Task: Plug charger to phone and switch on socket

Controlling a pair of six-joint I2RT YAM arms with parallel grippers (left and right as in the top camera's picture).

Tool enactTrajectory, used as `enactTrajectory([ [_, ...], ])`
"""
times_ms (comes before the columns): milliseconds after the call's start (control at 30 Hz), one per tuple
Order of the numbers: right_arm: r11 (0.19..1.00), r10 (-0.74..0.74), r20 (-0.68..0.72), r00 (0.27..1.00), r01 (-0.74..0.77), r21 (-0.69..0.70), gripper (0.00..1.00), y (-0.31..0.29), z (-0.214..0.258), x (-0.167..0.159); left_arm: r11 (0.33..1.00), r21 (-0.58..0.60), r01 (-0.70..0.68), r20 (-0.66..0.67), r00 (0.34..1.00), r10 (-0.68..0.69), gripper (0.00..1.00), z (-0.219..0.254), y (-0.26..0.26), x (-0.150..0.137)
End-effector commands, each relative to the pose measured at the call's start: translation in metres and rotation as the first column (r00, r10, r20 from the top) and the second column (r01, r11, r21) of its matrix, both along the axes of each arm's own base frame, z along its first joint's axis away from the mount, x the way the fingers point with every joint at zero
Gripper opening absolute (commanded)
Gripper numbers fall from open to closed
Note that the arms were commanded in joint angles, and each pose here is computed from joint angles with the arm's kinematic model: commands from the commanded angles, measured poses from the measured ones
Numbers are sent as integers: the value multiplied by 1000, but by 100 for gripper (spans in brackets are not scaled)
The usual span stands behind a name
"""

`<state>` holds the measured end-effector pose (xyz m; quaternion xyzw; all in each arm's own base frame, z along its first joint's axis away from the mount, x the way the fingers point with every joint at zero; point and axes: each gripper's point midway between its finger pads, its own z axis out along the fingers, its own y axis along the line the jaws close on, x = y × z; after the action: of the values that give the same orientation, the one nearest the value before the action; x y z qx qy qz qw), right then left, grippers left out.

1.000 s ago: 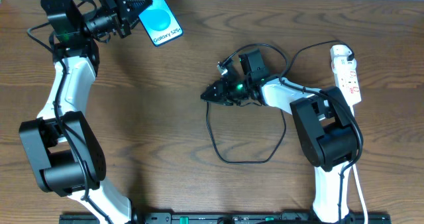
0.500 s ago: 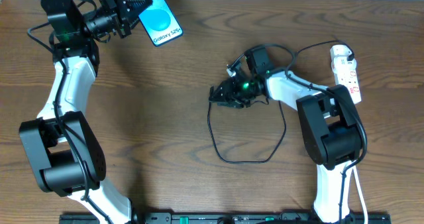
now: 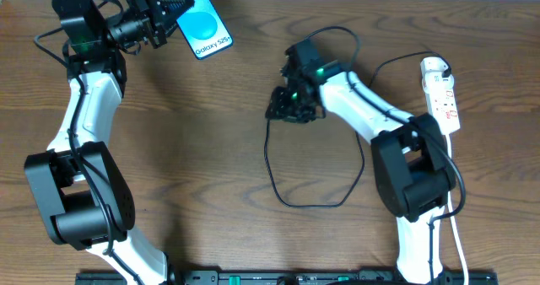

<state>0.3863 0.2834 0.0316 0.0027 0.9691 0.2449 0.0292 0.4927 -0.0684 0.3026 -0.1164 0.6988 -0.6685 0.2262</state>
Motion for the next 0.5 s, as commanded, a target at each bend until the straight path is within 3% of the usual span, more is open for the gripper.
enactTrajectory([
  [0, 995, -64, 16, 998, 65, -75, 39, 4, -8, 1, 1000, 17, 22, 55, 998, -23, 7, 14, -3, -7],
  [467, 990, -95, -13, 995, 93, -102, 21, 15, -25, -7, 999, 17, 29, 55, 998, -30, 7, 14, -3, -8],
])
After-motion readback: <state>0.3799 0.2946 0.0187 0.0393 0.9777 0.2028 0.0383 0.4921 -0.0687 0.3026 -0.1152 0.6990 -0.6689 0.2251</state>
